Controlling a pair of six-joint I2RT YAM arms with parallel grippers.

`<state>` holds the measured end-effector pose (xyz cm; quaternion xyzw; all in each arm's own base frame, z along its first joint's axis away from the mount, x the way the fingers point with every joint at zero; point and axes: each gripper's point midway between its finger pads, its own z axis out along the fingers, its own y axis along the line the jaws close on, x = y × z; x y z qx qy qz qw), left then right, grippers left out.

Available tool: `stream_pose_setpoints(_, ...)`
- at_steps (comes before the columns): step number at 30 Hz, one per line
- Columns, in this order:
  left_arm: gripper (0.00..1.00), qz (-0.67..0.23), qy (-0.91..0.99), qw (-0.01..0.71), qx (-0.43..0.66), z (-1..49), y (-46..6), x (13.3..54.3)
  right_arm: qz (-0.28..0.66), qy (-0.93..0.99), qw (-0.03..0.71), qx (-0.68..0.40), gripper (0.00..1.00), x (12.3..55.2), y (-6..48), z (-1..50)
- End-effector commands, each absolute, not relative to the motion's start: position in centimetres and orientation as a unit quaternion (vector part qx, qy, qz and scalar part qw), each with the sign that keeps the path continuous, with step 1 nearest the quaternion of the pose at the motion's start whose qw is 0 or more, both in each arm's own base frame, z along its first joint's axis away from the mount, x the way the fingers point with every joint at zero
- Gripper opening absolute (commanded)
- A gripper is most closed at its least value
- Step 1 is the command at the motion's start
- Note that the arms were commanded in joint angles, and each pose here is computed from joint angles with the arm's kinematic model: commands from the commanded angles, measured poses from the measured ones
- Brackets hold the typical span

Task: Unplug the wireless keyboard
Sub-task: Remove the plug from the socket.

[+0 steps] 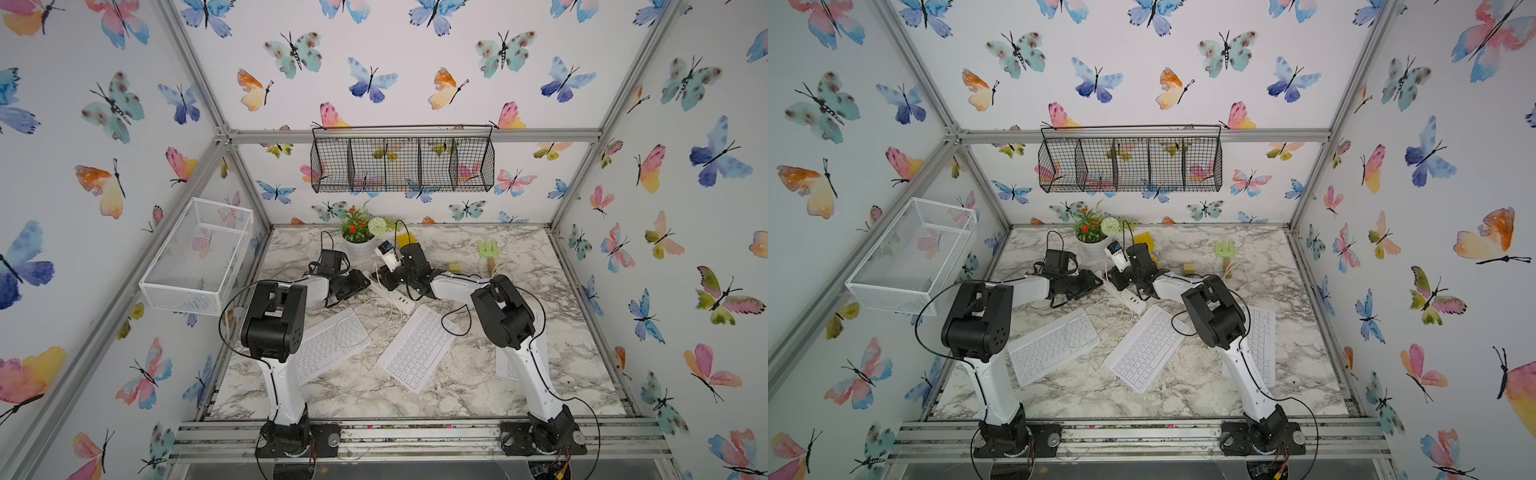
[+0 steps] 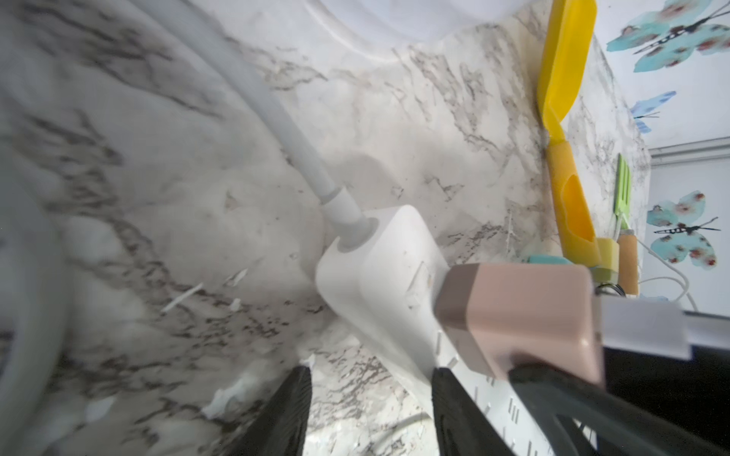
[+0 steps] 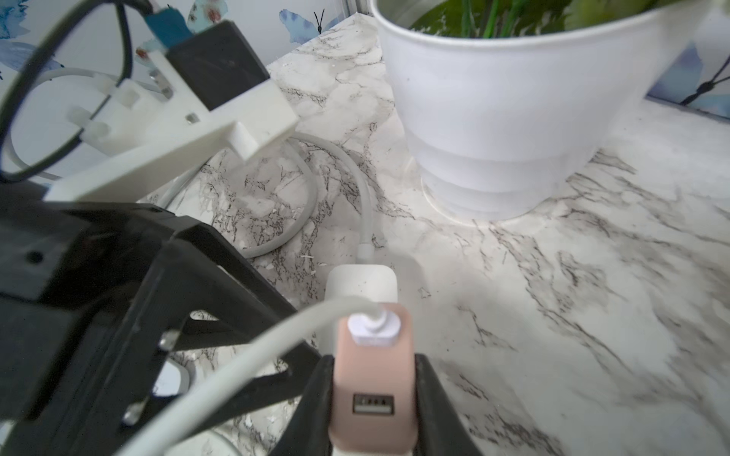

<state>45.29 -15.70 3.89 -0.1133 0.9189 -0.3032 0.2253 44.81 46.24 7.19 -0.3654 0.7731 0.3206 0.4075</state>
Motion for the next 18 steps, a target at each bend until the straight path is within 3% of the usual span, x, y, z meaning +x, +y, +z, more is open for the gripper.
stream_pose_setpoints(1,0.53,-0.289,0.926,0.211,-0.119,2.2,-15.9,44.9,0.305,0.776,0.414,-0.364,0.26,43.9,46.5,7.3)
stream_pose_setpoints(5,0.54,-0.284,0.926,0.213,-0.128,1.8,-15.7,44.8,0.297,0.775,0.418,-0.369,0.26,43.4,46.8,7.3)
stream_pose_setpoints(13,0.42,-0.253,0.943,0.171,-0.132,-1.6,-15.2,42.8,0.259,0.768,0.468,-0.352,0.23,43.0,46.5,9.3)
stream_pose_setpoints(18,0.4,-0.237,0.951,0.154,-0.125,-2.8,-15.1,41.8,0.235,0.714,0.512,-0.415,0.22,40.5,48.1,10.4)
